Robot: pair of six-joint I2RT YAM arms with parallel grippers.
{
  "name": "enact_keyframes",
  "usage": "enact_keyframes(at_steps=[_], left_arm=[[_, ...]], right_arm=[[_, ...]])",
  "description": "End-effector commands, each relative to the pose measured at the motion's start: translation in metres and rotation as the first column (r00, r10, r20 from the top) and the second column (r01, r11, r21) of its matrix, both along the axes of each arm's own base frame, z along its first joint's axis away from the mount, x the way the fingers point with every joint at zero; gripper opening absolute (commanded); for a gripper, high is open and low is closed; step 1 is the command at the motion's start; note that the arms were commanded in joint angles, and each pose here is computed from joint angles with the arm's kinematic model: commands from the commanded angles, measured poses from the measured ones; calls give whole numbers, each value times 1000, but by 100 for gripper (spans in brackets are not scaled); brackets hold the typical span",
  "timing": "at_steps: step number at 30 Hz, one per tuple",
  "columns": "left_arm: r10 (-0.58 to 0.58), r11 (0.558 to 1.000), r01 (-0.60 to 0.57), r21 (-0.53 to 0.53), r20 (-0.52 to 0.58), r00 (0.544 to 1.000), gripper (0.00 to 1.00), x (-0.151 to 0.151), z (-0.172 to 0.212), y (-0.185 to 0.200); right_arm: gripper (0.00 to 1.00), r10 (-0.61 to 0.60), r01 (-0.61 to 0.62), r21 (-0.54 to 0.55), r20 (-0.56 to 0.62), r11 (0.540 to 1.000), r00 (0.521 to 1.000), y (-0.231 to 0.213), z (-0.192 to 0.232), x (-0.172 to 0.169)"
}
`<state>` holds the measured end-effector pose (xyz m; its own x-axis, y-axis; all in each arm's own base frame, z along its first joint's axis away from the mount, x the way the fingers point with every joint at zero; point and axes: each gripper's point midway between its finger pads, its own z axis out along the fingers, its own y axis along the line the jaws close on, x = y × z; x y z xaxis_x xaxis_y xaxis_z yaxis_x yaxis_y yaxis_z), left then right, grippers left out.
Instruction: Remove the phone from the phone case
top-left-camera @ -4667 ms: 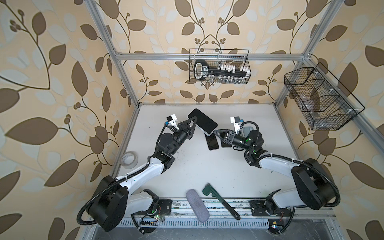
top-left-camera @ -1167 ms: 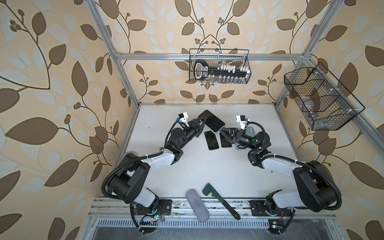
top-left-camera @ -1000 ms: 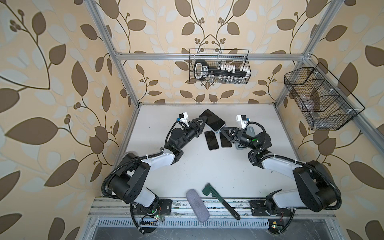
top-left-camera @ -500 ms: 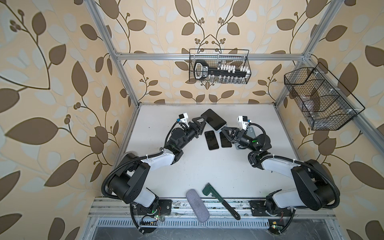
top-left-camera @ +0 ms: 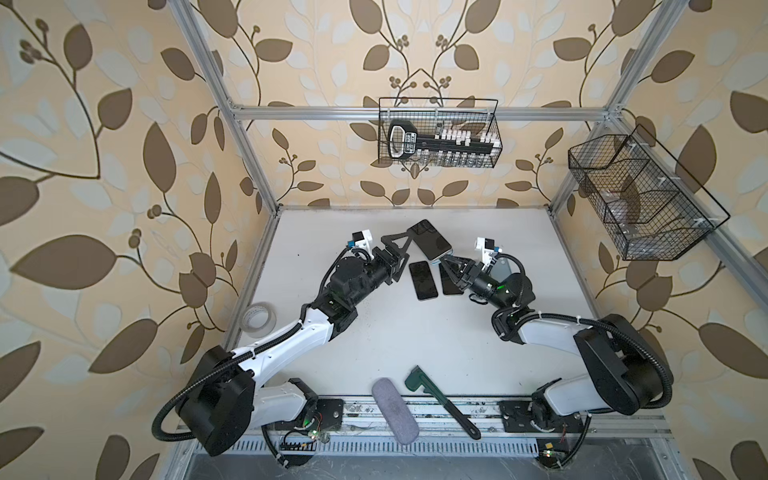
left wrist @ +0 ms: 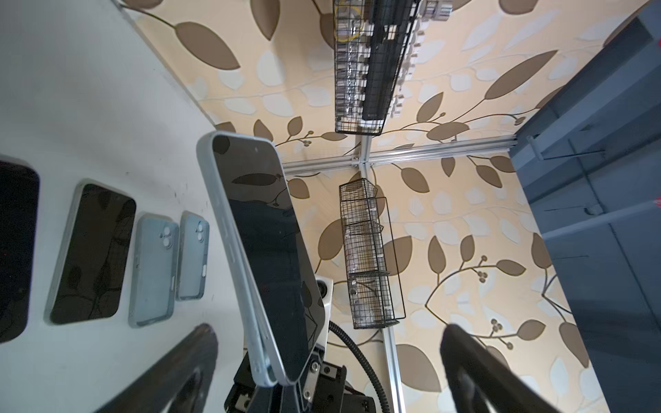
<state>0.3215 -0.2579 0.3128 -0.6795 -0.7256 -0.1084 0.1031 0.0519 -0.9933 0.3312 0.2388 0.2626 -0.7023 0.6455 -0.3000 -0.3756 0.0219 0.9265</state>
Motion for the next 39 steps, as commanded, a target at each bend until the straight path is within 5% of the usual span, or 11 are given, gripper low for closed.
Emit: enact_keyframes(at_steps=[1, 13, 39], left_arm=[[35, 999, -35, 21, -24, 999, 99, -9, 16, 5], [5, 997, -11, -70, -88, 996, 99, -27, 15, -15], [55, 996, -60, -65, -76, 996, 99, -22, 11, -12]], right_arm=[[8, -73, 68, 54, 100, 996, 992, -3, 23, 0], [6, -153, 145, 81, 93, 986, 984, 16, 11, 4], [6, -150, 138, 131, 88, 982, 985, 38, 10, -14]])
